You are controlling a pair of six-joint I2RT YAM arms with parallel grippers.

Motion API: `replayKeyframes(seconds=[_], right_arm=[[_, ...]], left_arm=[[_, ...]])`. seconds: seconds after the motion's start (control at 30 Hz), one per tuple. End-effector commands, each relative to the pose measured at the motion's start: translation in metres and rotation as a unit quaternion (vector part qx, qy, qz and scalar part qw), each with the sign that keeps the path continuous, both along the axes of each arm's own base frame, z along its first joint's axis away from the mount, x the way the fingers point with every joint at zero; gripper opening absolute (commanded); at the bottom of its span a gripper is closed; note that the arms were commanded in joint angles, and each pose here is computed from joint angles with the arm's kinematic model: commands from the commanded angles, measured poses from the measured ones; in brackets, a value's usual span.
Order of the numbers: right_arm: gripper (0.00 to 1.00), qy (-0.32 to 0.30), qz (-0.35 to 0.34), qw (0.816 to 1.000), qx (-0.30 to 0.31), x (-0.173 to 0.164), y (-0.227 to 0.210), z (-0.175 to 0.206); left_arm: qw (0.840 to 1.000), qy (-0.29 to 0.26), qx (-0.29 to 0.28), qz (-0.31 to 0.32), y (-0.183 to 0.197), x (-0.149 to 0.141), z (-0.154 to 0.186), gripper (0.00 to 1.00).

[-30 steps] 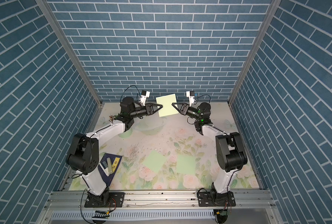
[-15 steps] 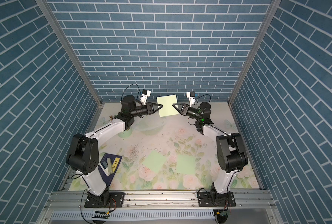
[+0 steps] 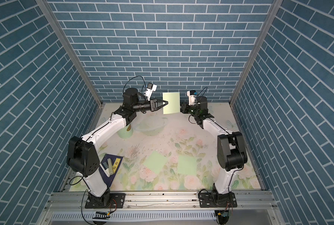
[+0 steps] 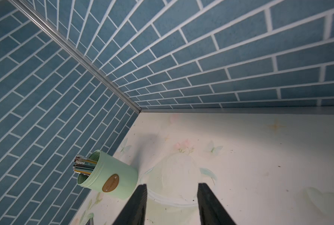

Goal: Fold the square paper along the opposite sides
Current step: Pick up the paper from the center of the board, then fold the paper.

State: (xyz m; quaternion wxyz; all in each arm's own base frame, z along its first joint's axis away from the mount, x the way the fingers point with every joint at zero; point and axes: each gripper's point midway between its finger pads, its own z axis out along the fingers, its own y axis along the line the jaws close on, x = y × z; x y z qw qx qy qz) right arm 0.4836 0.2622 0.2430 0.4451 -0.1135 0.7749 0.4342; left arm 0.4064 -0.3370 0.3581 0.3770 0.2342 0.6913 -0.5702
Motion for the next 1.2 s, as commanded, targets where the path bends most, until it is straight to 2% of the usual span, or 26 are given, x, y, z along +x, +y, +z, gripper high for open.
replayKeyframes(seconds=[0.0,0.43,0.57,0.8,1.17], right_arm=[[0.51,-0.008,0.024,0.999,0.024,-0.008,0.016,0.01],[0.6,-0.026,0.051,0.989,0.137,-0.058,-0.017,0.062],[0.68,-0.027,0.067,0.984,0.163,-0.067,-0.016,0.071],[0.8,-0.028,0.086,0.976,0.196,-0.079,-0.015,0.082],[0.84,-0.052,0.135,0.967,0.208,-0.094,0.015,0.093]], left_arm=[[1.0,-0.013,0.015,0.004,-0.002,0.011,-0.003,0.0],[0.998,-0.02,0.041,0.033,0.013,0.016,-0.025,0.0],[0.998,-0.023,0.042,0.034,0.015,0.013,-0.026,0.0],[0.998,-0.026,0.043,0.039,0.018,0.008,-0.028,0.0],[0.999,-0.021,0.022,0.021,0.015,0.004,-0.023,0.0]])
